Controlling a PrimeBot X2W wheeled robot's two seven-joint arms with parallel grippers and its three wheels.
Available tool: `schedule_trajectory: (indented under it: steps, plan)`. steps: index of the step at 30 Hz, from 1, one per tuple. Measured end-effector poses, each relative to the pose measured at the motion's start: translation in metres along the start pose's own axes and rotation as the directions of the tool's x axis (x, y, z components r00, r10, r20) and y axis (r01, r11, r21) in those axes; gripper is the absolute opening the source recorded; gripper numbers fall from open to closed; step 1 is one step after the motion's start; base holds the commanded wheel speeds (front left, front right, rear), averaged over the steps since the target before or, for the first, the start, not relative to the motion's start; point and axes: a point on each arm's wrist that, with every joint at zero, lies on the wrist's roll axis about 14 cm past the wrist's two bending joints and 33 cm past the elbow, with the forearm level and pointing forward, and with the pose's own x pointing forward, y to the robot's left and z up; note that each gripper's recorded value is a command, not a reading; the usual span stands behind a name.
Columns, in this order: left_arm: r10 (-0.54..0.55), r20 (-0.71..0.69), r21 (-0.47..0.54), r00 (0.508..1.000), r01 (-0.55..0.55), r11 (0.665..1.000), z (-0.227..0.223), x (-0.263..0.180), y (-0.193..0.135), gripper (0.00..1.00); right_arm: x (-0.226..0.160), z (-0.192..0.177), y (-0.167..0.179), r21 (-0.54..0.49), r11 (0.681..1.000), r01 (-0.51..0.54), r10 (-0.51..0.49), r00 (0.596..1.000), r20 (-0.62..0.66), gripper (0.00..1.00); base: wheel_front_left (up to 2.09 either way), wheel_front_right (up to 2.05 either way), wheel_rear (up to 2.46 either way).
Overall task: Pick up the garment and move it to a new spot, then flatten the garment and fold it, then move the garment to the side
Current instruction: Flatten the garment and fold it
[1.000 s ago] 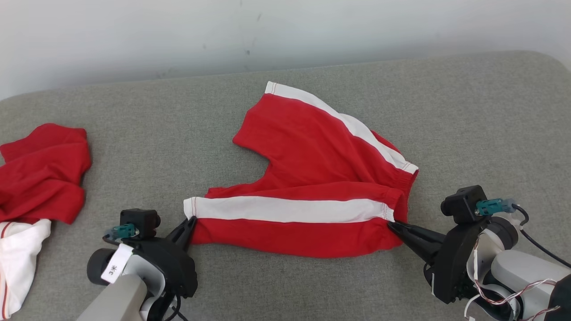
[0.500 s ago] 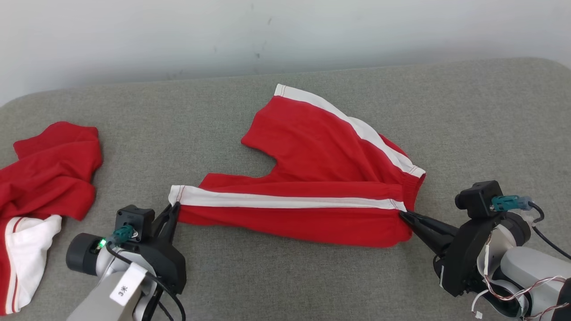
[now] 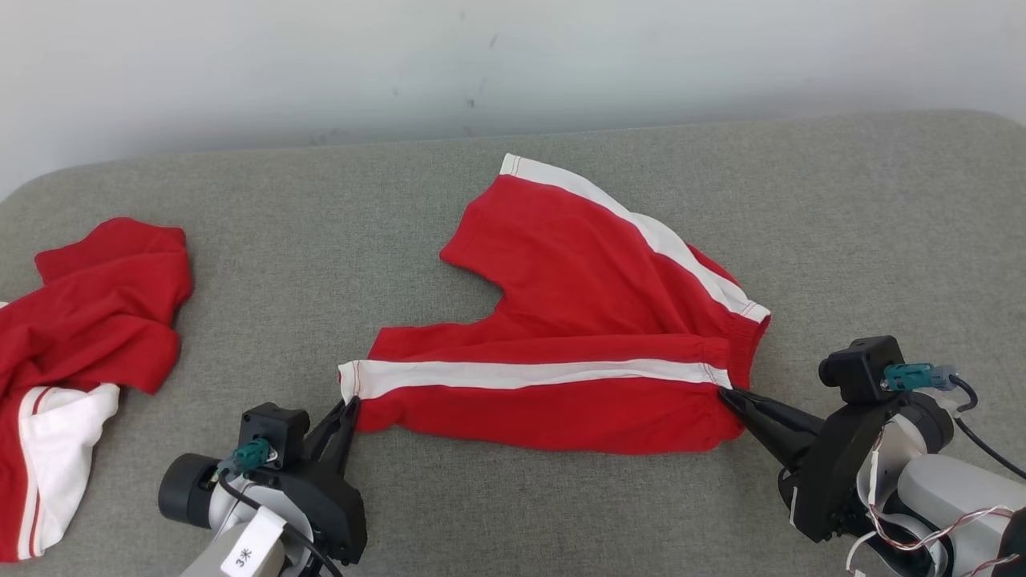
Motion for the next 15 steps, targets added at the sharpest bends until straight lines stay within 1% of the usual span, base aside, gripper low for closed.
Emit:
schedule_trajectory:
  steps: [2, 7, 8, 12, 13, 15]
  plan:
    - [0.003, 0.003, 0.007, 1.000, -0.003, 1.000, 0.0009, -0.0004, 0.0001, 0.92, 0.0003, 0.0002, 0.0003, -0.001, 1.000, -0.001, 0.001, 1.000, 0.000, 0.00, 0.00, 0.00, 0.00]
    - [0.007, 0.010, 0.019, 1.000, -0.007, 1.000, 0.0029, -0.0016, 0.0009, 0.91, 0.0014, -0.0004, -0.0007, -0.004, 1.000, 0.001, -0.001, 1.000, -0.003, 0.00, 0.00, 0.00, 0.00]
    - [0.008, 0.013, 0.020, 1.000, -0.009, 1.000, 0.0037, -0.0019, 0.0012, 0.87, 0.0017, 0.0000, -0.0003, -0.004, 1.000, 0.000, 0.000, 1.000, -0.001, 0.00, 0.00, 0.00, 0.00]
    - [0.012, 0.022, 0.041, 1.000, -0.013, 0.999, 0.0060, -0.0031, 0.0006, 0.85, 0.0028, 0.0002, 0.0008, -0.006, 1.000, -0.004, 0.004, 1.000, -0.001, 0.00, 0.00, 0.00, 0.00]
    - [0.011, 0.026, 0.040, 1.000, -0.012, 0.999, 0.0069, -0.0034, 0.0000, 0.83, 0.0032, 0.0003, 0.0012, -0.006, 1.000, -0.005, 0.005, 1.000, -0.001, 0.00, 0.00, 0.00, 0.00]
    - [0.011, 0.026, 0.036, 1.000, -0.012, 0.999, 0.0066, -0.0044, -0.0004, 0.82, 0.0040, 0.0003, 0.0025, -0.006, 1.000, -0.009, 0.009, 1.000, -0.001, 0.00, 0.00, 0.00, 0.00]
